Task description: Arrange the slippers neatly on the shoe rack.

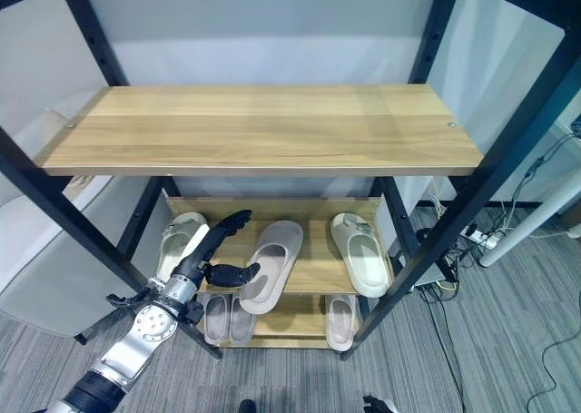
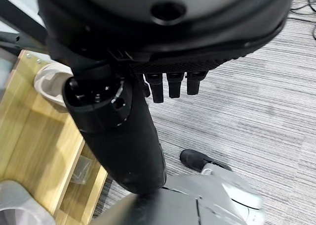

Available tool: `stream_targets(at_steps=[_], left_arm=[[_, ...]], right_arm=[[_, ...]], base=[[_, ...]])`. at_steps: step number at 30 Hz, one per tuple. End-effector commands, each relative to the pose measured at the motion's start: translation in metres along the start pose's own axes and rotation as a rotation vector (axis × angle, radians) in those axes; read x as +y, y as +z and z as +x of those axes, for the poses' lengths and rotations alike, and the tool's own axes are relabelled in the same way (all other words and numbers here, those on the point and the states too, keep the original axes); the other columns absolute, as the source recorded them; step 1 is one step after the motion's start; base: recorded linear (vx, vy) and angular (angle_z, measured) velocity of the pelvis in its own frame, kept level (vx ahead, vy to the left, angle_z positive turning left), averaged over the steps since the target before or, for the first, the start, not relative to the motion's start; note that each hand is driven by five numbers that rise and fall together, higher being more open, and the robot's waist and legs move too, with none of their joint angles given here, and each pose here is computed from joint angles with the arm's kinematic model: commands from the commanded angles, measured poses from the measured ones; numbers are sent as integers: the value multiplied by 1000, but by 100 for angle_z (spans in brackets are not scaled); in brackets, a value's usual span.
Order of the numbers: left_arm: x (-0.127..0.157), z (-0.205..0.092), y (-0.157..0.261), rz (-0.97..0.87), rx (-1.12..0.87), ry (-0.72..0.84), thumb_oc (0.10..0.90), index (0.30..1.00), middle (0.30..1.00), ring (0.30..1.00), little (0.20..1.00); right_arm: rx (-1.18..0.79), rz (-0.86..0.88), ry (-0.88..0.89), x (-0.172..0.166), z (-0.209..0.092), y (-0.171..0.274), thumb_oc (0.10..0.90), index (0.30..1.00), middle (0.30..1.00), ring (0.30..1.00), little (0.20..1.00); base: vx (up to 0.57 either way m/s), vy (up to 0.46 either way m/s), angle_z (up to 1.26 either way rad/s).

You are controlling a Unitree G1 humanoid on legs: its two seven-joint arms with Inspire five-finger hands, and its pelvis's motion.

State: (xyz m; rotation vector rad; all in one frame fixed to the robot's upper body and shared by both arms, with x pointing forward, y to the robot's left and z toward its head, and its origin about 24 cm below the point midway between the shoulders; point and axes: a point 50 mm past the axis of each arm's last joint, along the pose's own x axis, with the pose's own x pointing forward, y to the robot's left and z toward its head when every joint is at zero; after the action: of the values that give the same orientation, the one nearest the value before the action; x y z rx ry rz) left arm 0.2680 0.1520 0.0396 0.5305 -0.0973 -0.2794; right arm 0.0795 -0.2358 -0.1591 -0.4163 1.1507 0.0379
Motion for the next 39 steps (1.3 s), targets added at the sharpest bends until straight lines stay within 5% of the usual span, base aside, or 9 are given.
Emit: stream_targets(at_steps=[1,23,24,26,27,39], left_arm=[[30,40,55,117,-277,127,800,900,900,900,900],[73,84,70,351,-251,303,800,900,900,900,900],[73,84,71,351,-252,303,758,836,836,836,836],[76,86,70,363,-244,310,474,411,411,411,411],[77,86,70,368,-242,313,400,300,300,300,300],[62,68,72,219,-302,291,400,300,300,300,300]], right_arm=[[-28,-20,13,1,0,4,800,900,900,900,900],[-128,8,-33,-11,4,31,800,900,900,900,900],[-128,9,-33,-11,4,32,800,900,900,900,900],[-133,4,-33,-11,4,32,800,900,900,900,900],[-133,7,-33,-10,4,32,800,900,900,900,900],[-93,23,-29,-5,2,19,800,900,900,900,900]], base=[[21,4,-17],[-42,6,-14],[0,2,-12],[-1,1,-13],[2,-1,-10],[25,-7,0]])
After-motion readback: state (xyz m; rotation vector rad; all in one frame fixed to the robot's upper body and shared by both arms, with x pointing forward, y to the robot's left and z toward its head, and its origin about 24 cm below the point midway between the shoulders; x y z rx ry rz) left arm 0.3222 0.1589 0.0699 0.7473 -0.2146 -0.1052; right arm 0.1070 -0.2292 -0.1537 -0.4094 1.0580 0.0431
